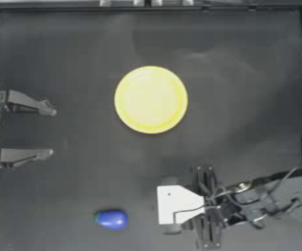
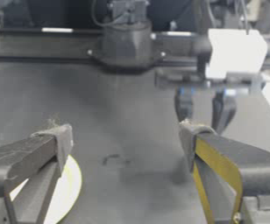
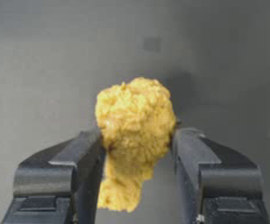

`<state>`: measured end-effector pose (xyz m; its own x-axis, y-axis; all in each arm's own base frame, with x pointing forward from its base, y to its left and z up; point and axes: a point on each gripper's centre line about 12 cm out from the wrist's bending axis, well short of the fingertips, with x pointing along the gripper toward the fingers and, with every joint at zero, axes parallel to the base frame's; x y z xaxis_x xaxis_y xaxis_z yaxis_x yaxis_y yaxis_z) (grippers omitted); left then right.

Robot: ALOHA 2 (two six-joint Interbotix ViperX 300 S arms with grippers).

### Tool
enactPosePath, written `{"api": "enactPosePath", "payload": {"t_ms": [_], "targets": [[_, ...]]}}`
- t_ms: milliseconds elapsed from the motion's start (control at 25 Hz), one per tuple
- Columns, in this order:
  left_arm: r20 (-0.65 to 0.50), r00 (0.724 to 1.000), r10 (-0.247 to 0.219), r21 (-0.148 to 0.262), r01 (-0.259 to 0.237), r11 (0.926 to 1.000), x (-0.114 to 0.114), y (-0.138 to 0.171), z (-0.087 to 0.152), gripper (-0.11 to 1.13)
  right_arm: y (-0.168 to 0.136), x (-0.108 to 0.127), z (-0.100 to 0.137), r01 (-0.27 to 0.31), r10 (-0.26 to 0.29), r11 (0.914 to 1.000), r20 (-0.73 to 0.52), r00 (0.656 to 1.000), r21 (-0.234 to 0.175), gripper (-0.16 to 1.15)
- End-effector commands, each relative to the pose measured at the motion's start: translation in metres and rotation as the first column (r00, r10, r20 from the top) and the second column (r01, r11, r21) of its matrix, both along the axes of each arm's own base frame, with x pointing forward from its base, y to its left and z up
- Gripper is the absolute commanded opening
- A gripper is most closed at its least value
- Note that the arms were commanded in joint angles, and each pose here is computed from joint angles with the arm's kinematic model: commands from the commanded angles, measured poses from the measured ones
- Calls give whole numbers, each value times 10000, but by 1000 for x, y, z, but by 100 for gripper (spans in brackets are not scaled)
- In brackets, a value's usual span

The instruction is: Put brown chicken wing on plate

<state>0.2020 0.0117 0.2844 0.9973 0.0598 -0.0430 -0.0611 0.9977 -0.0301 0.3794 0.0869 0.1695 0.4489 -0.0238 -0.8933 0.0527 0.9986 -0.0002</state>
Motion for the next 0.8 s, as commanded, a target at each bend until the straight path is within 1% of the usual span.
{"api": "enactPosePath", "payload": {"t_ms": [40, 240, 480, 640, 800], "targets": [[77, 10000, 19, -11, -19, 10000, 5, 1, 7, 101, -22, 0, 34, 165, -146, 9997, 959, 9953, -194, 42], [-93, 10000, 16, 10, -15, 10000, 8, 1, 3, 101, -54, -1, 53, 283, -156, 9956, 1391, 9902, -894, 42], [-153, 9999, 19, -8, -19, 10000, 9, 1, 2, 101, -92, 2, 60, 305, -93, 9888, 1439, 9895, -1460, 37], [-185, 9998, 15, 5, -15, 10000, 10, 1, 2, 101, -118, 4, 64, 410, -159, 9851, 1486, 9888, -1672, 34], [-216, 9998, 15, 19, -15, 10000, 10, 1, 1, 101, -143, 7, 67, 431, -141, 9837, 1643, 9863, -1744, 34]]}}
